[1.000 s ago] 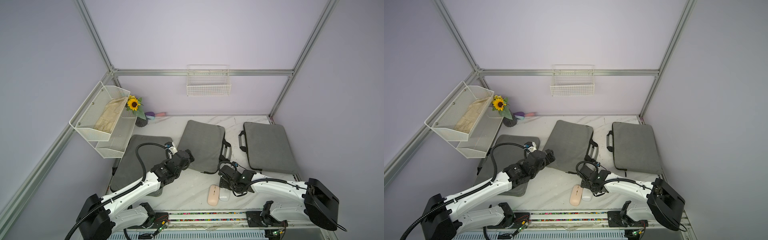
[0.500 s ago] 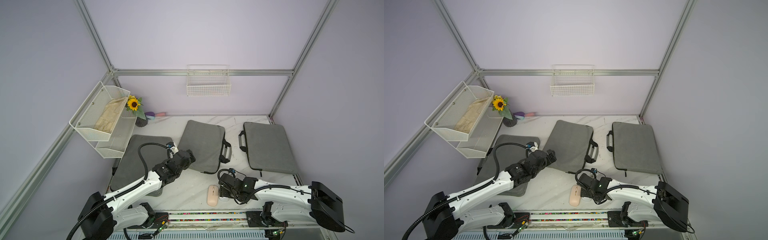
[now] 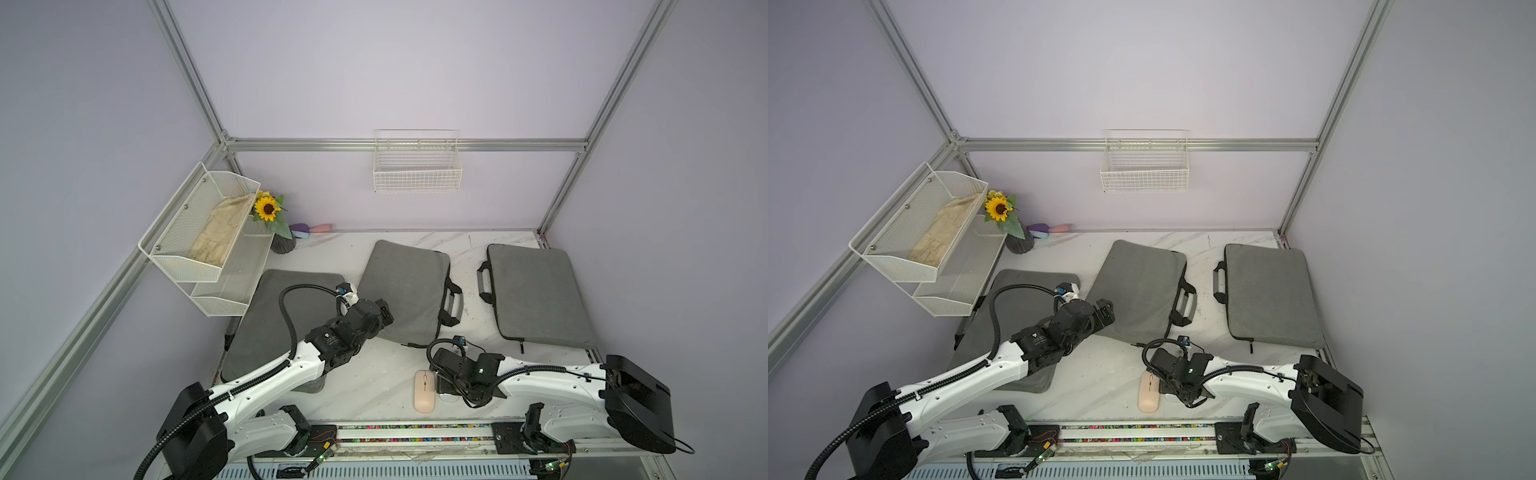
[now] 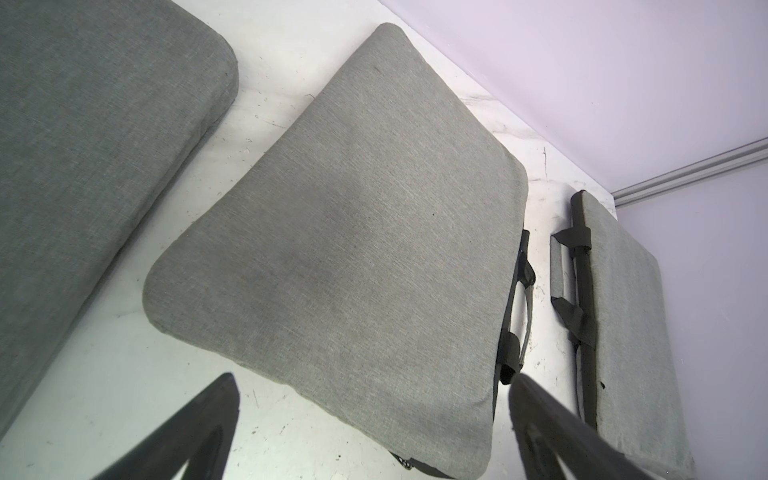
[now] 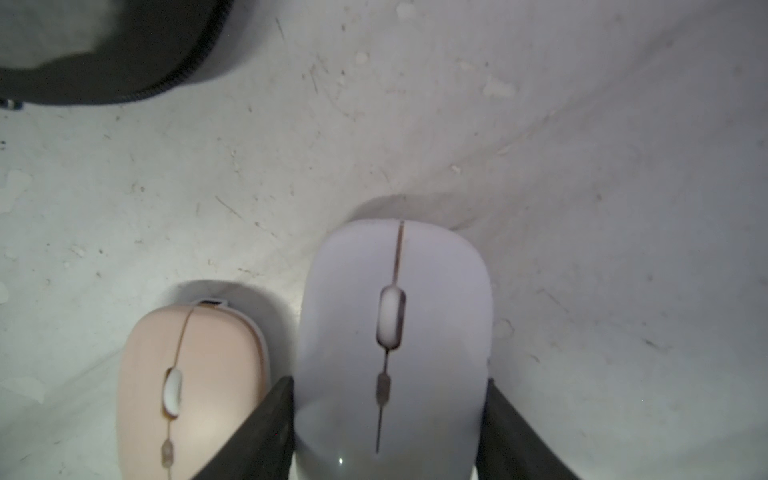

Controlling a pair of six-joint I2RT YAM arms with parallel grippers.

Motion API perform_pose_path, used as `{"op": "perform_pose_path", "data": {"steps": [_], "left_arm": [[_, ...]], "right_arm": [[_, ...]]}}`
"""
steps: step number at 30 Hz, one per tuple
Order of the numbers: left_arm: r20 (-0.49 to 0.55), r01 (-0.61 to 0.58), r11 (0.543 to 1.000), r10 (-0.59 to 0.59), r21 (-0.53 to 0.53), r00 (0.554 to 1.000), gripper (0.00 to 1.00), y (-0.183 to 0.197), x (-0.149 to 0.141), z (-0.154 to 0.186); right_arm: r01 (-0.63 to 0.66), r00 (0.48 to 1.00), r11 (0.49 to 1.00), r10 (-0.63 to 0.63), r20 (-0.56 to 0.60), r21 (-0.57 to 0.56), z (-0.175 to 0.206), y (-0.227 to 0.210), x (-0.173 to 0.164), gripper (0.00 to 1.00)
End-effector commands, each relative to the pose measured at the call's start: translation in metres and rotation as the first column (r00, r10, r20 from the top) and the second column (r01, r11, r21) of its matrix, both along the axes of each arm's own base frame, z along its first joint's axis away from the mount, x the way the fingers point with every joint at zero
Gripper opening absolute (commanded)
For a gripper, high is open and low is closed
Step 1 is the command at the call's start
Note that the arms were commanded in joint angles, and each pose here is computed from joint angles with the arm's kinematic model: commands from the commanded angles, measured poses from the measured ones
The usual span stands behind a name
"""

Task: Put the mouse into the laptop bag
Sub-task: Pick up the mouse from the center of the board.

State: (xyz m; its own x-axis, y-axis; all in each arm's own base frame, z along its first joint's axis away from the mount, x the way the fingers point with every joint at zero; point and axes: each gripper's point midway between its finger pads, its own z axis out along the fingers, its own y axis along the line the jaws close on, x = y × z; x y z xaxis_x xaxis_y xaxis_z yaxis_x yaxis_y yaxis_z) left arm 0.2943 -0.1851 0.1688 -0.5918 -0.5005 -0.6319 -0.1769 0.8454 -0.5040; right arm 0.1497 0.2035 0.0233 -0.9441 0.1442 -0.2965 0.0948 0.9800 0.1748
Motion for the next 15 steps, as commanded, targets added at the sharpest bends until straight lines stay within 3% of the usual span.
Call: {"op": "perform_pose_path", "data": {"steps": [1, 5, 10, 15], "left_arm": [[0.012, 0.045, 0.999, -0.045, 0.008, 0.999, 1.0, -0.005, 0.002, 0.002], [0.01, 0.055, 0.998, -0.055, 0.034, 0.998, 1.0, -0.007, 0.004, 0.001], [-0.01, 0.092, 0.995, -0.091, 0.038, 0.996, 1.0, -0.017, 0.006, 0.003], [-0.014, 0.162, 0.985, -0.161, 0.053, 0.987, 1.0, -0.03, 0.008, 0.005]], "right_arm": [[0.013, 0.998, 0.996, -0.018, -0.054, -0.089, -0.022, -0.013, -0.009, 0.65], [0.0, 0.998, 0.996, -0.006, -0.067, -0.09, -0.028, -0.01, -0.01, 0.67], [0.011, 0.998, 1.0, -0.013, -0.062, -0.026, -0.017, -0.006, -0.012, 0.63], [0.033, 0.998, 0.999, -0.034, 0.05, 0.025, 0.024, -0.005, 0.012, 0.61]]}}
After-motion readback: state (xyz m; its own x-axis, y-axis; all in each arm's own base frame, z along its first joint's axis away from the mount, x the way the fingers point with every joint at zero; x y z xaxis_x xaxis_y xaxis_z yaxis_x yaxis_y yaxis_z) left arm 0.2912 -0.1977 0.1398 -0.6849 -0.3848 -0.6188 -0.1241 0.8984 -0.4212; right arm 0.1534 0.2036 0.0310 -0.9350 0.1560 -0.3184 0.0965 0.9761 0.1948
